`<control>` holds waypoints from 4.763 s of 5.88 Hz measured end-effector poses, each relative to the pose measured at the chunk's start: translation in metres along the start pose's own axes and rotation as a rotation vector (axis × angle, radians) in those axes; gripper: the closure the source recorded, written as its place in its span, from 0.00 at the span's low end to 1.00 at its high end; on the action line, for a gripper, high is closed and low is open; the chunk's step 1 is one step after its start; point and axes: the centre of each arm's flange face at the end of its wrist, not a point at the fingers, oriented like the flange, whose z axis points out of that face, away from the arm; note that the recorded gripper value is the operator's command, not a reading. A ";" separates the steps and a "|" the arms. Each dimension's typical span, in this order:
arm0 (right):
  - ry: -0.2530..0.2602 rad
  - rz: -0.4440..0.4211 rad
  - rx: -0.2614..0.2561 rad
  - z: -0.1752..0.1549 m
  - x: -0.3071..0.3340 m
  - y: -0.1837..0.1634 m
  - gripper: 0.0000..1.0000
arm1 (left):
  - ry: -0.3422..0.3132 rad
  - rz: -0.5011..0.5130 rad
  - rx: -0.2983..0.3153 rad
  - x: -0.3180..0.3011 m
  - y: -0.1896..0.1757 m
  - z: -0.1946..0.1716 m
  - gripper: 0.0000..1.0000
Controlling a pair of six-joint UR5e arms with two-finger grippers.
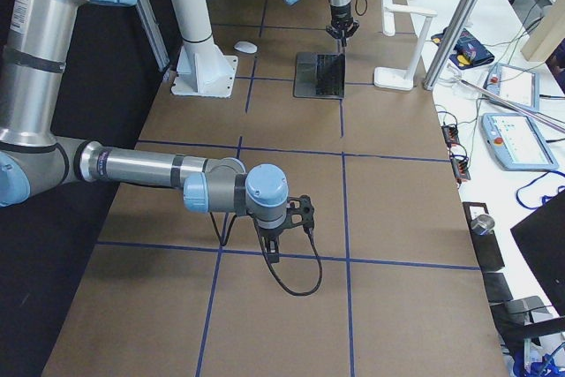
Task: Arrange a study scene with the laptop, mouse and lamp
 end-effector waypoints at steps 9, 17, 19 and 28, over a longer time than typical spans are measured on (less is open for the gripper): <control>-0.183 0.094 0.076 0.008 -0.067 -0.015 0.00 | 0.029 0.128 -0.112 -0.034 -0.077 -0.051 0.00; -0.054 0.467 -0.018 0.146 -0.207 0.109 0.03 | 0.046 0.704 -0.210 -0.107 -0.160 -0.098 0.00; -0.024 0.470 -0.020 0.169 -0.237 0.125 0.12 | 0.048 0.731 -0.208 -0.109 -0.163 -0.098 0.00; -0.044 0.377 -0.003 0.166 -0.274 0.139 1.00 | 0.051 0.732 -0.207 -0.111 -0.164 -0.101 0.00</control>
